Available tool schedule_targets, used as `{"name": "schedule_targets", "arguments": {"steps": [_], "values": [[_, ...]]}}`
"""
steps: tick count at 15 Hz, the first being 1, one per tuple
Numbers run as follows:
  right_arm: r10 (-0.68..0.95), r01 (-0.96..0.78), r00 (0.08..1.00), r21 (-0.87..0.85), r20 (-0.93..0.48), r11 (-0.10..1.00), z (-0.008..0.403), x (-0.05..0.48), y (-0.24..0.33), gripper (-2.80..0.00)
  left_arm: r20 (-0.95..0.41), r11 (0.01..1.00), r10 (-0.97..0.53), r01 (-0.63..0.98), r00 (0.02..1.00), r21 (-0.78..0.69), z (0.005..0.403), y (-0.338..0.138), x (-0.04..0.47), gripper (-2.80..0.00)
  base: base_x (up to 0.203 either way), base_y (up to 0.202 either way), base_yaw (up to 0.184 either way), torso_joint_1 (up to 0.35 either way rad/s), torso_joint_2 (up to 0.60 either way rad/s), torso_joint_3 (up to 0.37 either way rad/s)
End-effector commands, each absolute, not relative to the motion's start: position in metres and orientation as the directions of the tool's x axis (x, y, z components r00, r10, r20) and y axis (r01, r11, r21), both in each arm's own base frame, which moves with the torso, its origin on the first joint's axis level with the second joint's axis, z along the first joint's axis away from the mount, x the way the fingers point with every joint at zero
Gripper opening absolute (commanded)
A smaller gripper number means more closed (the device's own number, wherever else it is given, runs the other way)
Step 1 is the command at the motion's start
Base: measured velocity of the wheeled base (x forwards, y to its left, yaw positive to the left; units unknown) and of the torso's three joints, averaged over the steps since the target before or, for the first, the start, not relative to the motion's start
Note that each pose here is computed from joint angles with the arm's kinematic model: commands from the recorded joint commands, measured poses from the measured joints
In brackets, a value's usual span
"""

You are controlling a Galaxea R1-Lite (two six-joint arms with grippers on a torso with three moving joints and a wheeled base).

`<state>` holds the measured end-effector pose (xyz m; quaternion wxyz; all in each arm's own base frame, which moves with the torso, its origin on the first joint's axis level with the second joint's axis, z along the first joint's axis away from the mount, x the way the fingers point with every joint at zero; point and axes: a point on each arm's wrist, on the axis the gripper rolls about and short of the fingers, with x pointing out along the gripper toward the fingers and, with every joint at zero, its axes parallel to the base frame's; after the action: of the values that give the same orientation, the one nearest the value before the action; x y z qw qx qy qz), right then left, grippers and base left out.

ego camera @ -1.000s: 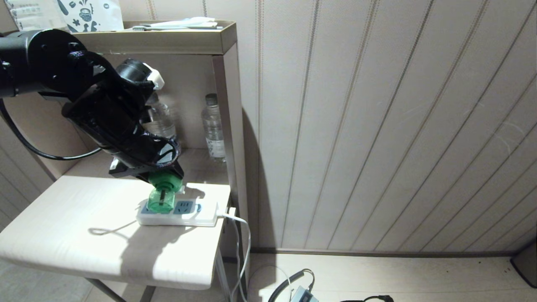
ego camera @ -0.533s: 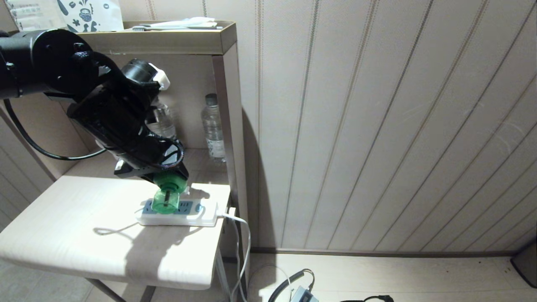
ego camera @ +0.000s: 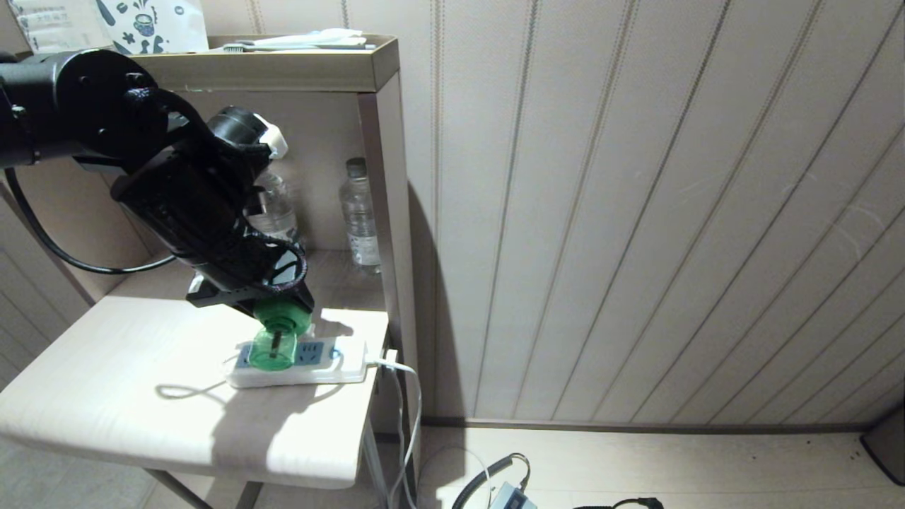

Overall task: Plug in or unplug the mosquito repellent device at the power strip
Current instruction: Insert the plug into the socket

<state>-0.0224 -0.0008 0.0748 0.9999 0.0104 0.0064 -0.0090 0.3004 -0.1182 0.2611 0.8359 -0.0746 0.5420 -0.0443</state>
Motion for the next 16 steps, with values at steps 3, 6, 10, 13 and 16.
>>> {"name": "schedule_targets", "arguments": {"steps": [3,6,10,13,16], "values": [[-0.018,0.019,1.0,0.021,-0.014,1.0,0.075,-0.022,-0.001,-2.8,-0.905,0.985,-0.16,0.007,0.394,-0.171,0.261,-0.124,0.296,-2.8,0.0,0.0,0.0,0.0,0.0,0.0],[-0.018,0.019,1.0,0.021,-0.014,1.0,0.075,-0.022,-0.001,-2.8,-0.907,0.985,-0.166,0.024,0.387,-0.171,0.26,-0.13,0.293,-2.8,0.0,0.0,0.0,0.0,0.0,0.0],[-0.018,0.019,1.0,0.021,-0.014,1.0,0.075,-0.022,-0.001,-2.8,-0.9,0.983,-0.18,0.047,0.397,-0.175,0.26,-0.137,0.293,-2.8,0.0,0.0,0.0,0.0,0.0,0.0],[-0.018,0.018,1.0,0.021,-0.014,1.0,0.075,-0.022,-0.001,-2.8,-0.901,0.983,-0.184,0.059,0.394,-0.175,0.258,-0.142,0.294,-2.8,0.0,0.0,0.0,0.0,0.0,0.0],[-0.018,0.019,1.0,0.021,-0.014,1.0,0.075,-0.022,-0.001,-2.8,-0.905,0.982,-0.191,0.079,0.381,-0.173,0.254,-0.151,0.293,-2.8,0.0,0.0,0.0,0.0,0.0,0.0]]}}
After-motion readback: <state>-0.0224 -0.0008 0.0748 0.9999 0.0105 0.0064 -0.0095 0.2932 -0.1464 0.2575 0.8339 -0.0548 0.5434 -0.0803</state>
